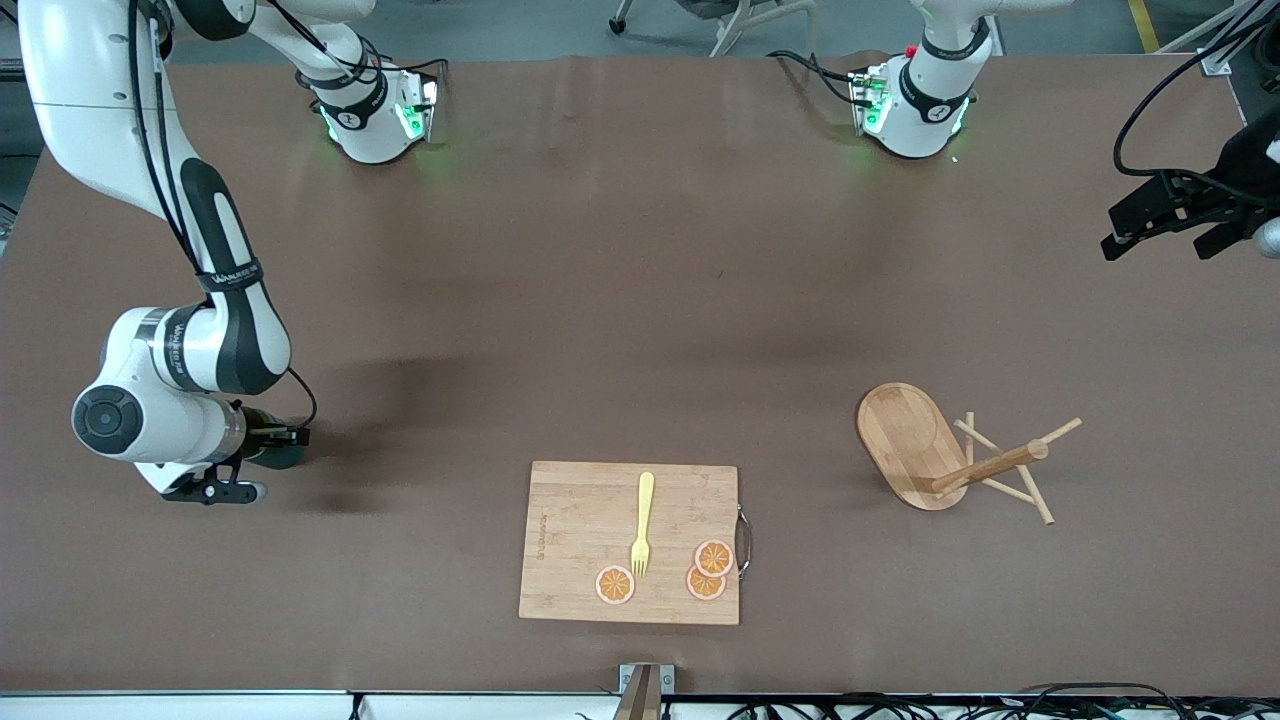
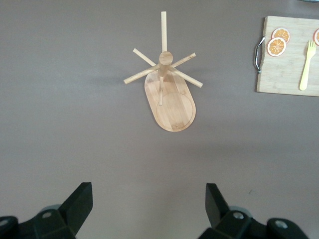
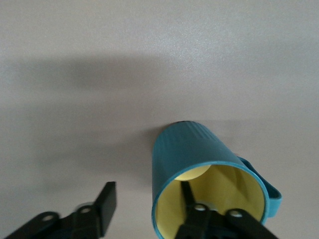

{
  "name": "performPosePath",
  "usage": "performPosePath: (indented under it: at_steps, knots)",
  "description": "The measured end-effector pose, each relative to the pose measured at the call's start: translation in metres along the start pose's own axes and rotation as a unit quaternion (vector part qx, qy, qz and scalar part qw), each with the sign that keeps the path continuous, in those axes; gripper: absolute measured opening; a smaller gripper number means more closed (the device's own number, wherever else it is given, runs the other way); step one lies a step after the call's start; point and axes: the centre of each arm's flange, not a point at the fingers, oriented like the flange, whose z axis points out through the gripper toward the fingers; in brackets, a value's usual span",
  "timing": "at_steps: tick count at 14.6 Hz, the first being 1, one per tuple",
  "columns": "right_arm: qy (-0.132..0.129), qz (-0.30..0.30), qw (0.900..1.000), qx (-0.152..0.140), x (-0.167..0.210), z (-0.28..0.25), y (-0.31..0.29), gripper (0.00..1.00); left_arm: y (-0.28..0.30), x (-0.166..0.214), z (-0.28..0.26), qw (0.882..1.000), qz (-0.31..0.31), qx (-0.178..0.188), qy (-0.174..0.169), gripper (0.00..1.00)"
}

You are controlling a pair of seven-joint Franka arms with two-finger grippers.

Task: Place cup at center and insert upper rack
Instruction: 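Close the right gripper on the teal mug's rim, then carry the mug with the right gripper to the table center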

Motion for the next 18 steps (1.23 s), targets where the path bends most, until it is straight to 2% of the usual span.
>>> performPosePath:
  at_steps: [1,2,3,4,6,7,10,13,16,18]
  knots:
    - [-0.002,0.0,1.0,0.0,0.0,0.0,0.0,0.56,0.0,0.0,0.0,1.0,0.0,0.0,0.0,1.0]
    - [-0.005,0.0,1.0,0.0,-0.001,0.001,-0.001,0.51,0.0,0.0,0.0,1.0,0.0,0.0,0.0,1.0]
    - [-0.008,-0.001,1.0,0.0,-0.002,0.001,-0.001,0.42,0.0,0.0,0.0,1.0,0.0,0.0,0.0,1.0]
    - [-0.009,-0.001,1.0,0.0,-0.002,0.002,-0.001,0.26,0.0,0.0,0.0,1.0,0.0,0.0,0.0,1.0]
    - [-0.01,-0.001,1.0,0.0,-0.002,0.001,-0.002,0.07,0.0,0.0,0.0,1.0,0.0,0.0,0.0,1.0]
    - [-0.009,-0.001,1.0,0.0,-0.002,0.001,-0.002,0.04,0.0,0.0,0.0,1.0,0.0,0.0,0.0,1.0]
    - [-0.002,-0.012,1.0,0.0,0.001,-0.006,-0.017,0.04,0.0,0.0,0.0,1.0,0.0,0.0,0.0,1.0]
    - [0.009,-0.042,0.999,-0.003,0.004,-0.022,-0.059,0.04,0.0,0.0,0.0,1.0,0.0,0.0,0.0,1.0]
    - [0.013,-0.057,0.998,-0.01,-0.007,-0.036,-0.146,0.04,0.0,0.0,0.0,1.0,0.0,0.0,0.0,1.0]
    - [0.012,-0.062,0.998,-0.019,-0.029,-0.043,-0.222,0.04,0.0,0.0,0.0,1.0,0.0,0.0,0.0,1.0]
